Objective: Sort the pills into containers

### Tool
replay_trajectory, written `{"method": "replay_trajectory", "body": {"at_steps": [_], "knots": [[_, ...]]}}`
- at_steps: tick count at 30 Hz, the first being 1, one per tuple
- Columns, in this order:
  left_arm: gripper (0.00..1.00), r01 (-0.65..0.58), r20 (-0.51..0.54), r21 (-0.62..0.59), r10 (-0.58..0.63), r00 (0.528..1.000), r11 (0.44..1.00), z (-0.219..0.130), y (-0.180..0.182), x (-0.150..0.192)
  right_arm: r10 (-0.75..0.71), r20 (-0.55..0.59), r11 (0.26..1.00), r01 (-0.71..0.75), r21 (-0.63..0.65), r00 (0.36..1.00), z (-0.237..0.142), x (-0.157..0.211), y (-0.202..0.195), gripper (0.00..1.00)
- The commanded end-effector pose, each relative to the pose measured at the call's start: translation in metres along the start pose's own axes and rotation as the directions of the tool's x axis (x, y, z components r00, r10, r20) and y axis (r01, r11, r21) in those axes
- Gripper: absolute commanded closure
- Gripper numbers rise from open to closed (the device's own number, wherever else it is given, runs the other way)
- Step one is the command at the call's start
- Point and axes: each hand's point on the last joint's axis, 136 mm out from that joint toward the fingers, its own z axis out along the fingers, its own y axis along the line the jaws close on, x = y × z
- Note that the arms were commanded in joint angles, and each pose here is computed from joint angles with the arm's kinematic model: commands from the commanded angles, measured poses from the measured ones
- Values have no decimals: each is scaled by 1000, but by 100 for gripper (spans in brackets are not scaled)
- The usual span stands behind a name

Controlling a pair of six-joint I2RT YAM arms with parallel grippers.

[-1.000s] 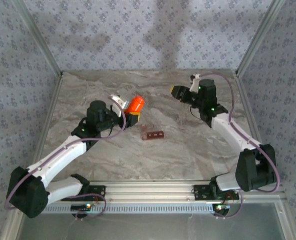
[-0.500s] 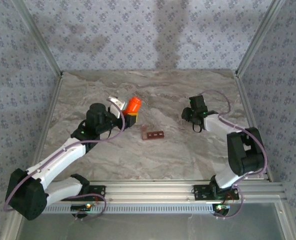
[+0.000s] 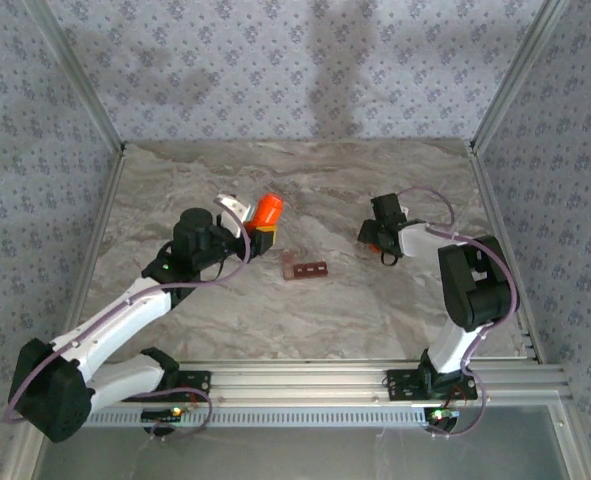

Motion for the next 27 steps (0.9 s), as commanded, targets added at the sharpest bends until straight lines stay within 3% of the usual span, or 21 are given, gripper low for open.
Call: {"method": "replay_trajectory", "body": {"at_steps": [1,10,13,21,27], "knots": [[100,-7,44,-7,8,999,1000,-7,-3,-9,-13,5,998,13,-54,1000,-22,-3,6,19],[100,-5,36,-45,6,999,999,-10,3,-4,-129,-31,954,115,-276,991,-67,16,58,25],[100,-4,26,-53,5,1000,999,-11,4,-2,-185,-62,934,156,-320,981,-67,32,76,35],[100,-2,19,-69,3,1000,998,-14,6,1,-293,-134,905,229,-358,947,-48,67,102,74],[100,-6,24,-75,7,1000,997,-16,7,-1,-346,-156,890,272,-365,925,-41,90,116,83]]}}
